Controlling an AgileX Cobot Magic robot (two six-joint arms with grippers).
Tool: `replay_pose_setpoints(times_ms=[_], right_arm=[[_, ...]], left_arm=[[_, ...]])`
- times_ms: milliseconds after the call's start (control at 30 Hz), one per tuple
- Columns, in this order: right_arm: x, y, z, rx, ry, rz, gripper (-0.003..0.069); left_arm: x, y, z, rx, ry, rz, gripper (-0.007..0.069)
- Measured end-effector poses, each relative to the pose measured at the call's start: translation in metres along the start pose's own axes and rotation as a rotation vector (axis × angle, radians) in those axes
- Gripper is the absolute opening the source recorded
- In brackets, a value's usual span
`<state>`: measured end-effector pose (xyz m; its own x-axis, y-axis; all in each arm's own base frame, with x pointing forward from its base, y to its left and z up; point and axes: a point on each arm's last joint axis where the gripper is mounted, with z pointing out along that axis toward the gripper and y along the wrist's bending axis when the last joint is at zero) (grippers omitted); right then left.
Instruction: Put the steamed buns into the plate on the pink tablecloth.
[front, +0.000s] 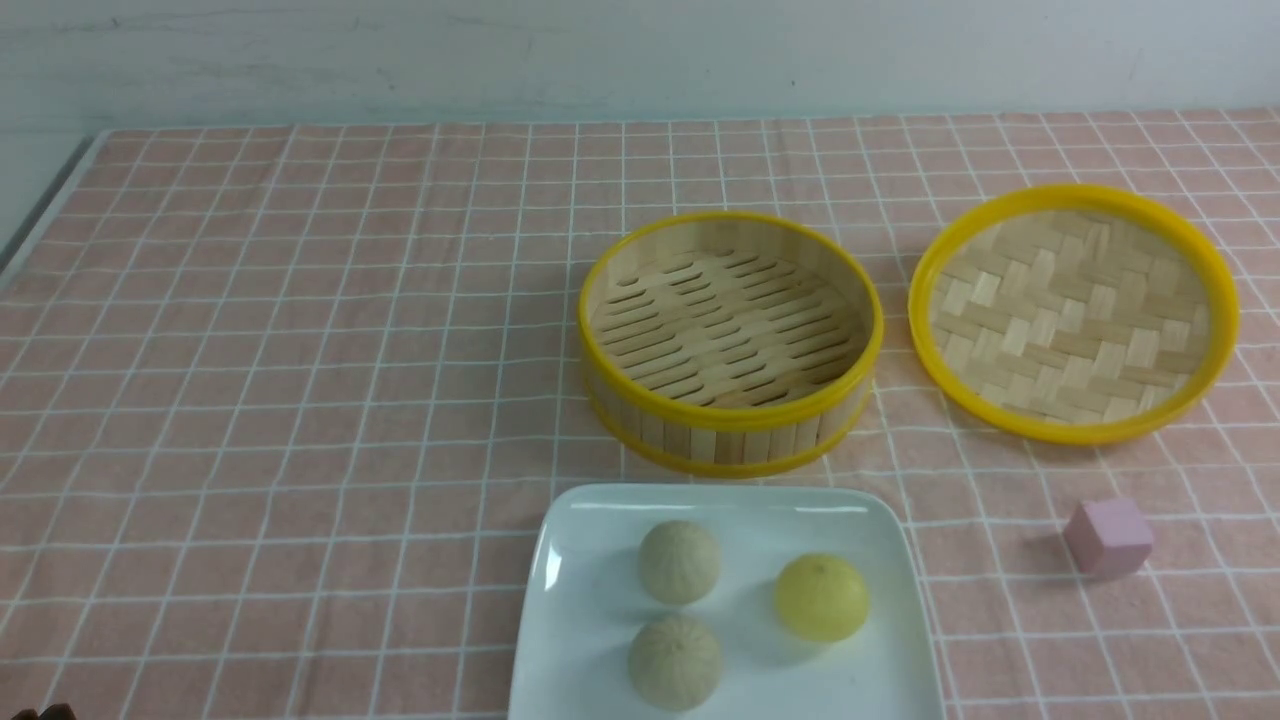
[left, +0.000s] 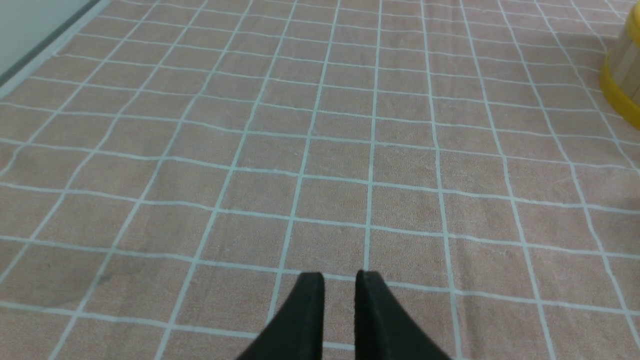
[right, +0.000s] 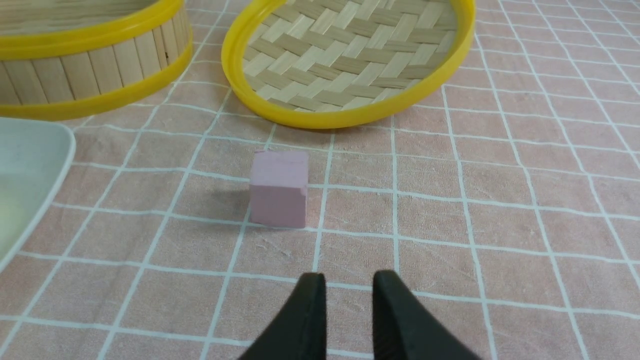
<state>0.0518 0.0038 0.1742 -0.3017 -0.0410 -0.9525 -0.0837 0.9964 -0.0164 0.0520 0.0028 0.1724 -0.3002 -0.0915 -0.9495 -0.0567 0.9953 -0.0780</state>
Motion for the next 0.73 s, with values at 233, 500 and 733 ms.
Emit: replay_pose_setpoints(times_ms=[233,500,733], right_arm=[[0.0,0.0,0.0,0.0,0.0,0.0,0.0176],[0.0,0.0,0.0,0.0,0.0,0.0,0.0184],[0.0,0.0,0.0,0.0,0.0,0.0,0.0194]], left_arm=[[0.0,0.0,0.0,0.0,0.0,0.0,0.013],[0.0,0.0,0.0,0.0,0.0,0.0,0.0134],[0.0,0.0,0.0,0.0,0.0,-0.001,0.0139]])
